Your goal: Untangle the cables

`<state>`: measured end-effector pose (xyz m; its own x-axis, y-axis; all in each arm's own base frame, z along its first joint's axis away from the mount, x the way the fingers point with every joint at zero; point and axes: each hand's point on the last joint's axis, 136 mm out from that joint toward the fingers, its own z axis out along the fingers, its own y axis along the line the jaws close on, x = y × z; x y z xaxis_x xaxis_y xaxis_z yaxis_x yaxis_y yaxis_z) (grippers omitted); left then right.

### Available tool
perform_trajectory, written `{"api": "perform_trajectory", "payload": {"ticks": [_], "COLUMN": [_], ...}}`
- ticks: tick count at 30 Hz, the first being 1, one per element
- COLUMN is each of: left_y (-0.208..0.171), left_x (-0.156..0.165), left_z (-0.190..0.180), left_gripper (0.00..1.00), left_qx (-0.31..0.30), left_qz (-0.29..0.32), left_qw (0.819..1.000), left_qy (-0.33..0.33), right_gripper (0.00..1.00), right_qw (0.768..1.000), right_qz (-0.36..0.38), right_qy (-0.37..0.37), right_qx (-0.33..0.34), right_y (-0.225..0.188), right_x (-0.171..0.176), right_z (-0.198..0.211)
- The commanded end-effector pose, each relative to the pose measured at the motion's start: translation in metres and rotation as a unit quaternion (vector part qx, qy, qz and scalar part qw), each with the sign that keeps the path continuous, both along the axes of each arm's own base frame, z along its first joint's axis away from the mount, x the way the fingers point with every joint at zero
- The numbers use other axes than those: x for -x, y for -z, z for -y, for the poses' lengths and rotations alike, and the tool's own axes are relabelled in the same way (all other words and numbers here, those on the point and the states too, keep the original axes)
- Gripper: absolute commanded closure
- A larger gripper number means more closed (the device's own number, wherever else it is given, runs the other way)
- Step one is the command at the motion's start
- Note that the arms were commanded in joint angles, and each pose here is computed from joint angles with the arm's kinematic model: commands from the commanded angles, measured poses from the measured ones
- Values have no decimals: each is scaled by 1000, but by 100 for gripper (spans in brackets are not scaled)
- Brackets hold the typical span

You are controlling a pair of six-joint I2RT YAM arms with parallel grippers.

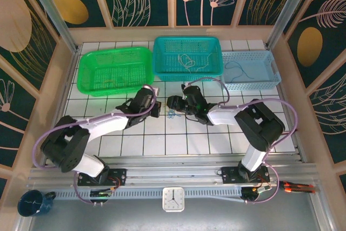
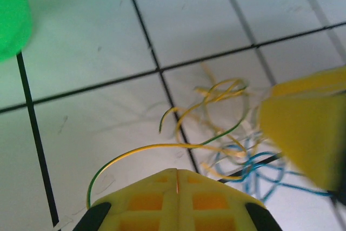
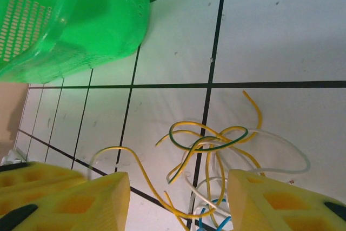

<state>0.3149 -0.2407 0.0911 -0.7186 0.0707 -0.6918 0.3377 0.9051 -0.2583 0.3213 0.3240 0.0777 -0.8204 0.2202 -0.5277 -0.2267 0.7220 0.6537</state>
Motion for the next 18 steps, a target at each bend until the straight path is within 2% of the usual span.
{"api": "perform_trajectory", "payload": {"ticks": [1, 10, 14, 17, 18], "left_y": [-40, -121, -153, -170, -188], "left_x": [2, -2, -7, -11, -15], "left_z": [16, 38, 39, 33, 33], "left_gripper": [100, 100, 100, 100, 100], "left_qx": [54, 158, 177, 168, 173], "left_qz": [14, 61, 87, 105, 122], "left_qw": [998, 985, 980, 980, 977], "left_qy": [16, 38, 33, 21, 18], "right_gripper": [51, 53, 53, 54, 54], "right_qw": [1000, 1000, 1000, 999, 999], "right_qz": [11, -12, -19, -24, -25], "right_qy": [8, 19, 21, 23, 24], "right_qx": [-23, 0, 7, 12, 14], "right_y": [-6, 25, 33, 39, 40], "right_x": [-10, -3, 1, 3, 4], "right_z": [-6, 6, 9, 12, 13]}}
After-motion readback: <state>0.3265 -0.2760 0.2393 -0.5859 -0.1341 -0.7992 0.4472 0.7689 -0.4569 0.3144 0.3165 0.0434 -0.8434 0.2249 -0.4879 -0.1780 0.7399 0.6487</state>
